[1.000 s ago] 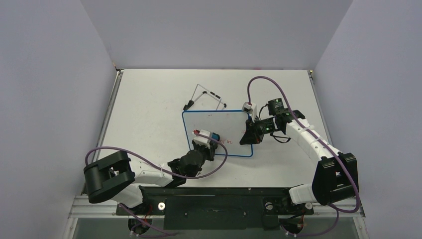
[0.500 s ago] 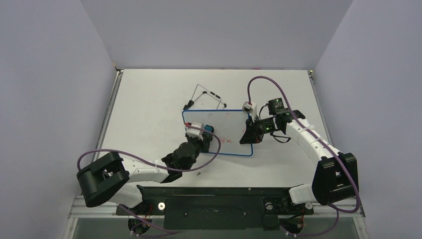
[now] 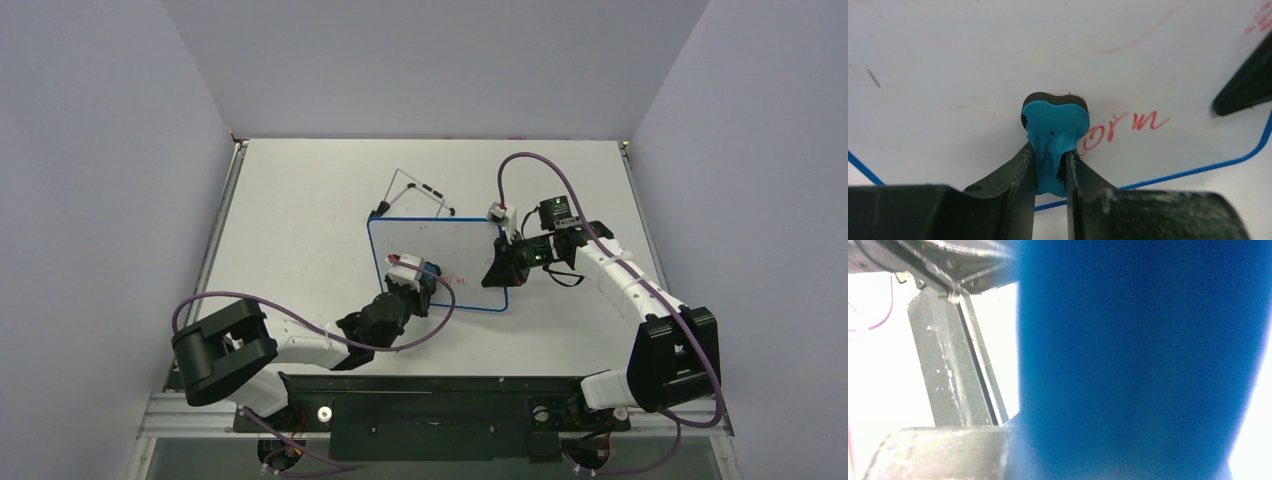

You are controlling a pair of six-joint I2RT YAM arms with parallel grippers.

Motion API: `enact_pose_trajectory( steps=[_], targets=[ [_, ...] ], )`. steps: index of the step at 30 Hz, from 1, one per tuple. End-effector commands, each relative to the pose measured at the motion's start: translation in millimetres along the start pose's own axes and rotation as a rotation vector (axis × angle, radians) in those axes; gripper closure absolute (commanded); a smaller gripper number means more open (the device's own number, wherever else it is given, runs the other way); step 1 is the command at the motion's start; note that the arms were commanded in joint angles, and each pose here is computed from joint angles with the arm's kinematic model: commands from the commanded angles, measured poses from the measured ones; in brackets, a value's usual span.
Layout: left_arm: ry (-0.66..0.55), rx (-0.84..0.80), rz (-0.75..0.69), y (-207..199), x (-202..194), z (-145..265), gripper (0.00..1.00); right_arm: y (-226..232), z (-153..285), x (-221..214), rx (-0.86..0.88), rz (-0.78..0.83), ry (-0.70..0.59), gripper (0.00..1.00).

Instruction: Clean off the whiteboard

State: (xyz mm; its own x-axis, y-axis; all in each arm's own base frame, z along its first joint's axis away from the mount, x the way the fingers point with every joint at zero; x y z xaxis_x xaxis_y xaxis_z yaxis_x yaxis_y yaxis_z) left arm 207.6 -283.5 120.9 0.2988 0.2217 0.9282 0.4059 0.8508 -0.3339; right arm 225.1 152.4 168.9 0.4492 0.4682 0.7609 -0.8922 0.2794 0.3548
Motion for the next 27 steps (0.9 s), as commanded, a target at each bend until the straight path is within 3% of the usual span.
enact_pose_trajectory(
  steps=[1,9,17,27],
  targets=[
    [-0.129,0.014,0.102,9.7,51.1,-19.3,1.0,6.8,2.5,-3.4,0.002,0.015,0.023,1.0],
    [-0.113,0.007,0.102,13.8,48.7,-12.0,1.0,7.8,2.8,-2.5,0.008,0.014,0.019,1.0],
    [-0.075,-0.035,0.049,-24.5,19.5,-2.0,1.0,7.4,3.4,-3.1,0.004,0.014,0.02,1.0],
    [-0.115,0.068,0.095,25.3,36.6,-2.4,1.0,7.9,4.2,-2.2,0.004,0.017,0.015,1.0]
  ],
)
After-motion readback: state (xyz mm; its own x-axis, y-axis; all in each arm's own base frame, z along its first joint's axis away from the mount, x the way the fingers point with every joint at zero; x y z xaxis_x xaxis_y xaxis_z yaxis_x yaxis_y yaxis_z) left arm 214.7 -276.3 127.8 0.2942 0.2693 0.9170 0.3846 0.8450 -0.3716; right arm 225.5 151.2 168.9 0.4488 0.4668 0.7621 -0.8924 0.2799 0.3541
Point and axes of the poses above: each gripper's point midway between its finger pads, its own z axis back along the fingers, its own y axis along the line the jaws close on, x = y × z, the point moved 5 cm from there along z, back along the fingers, and after that the axes turned 8 degrees about z, right-handed, at the moved point
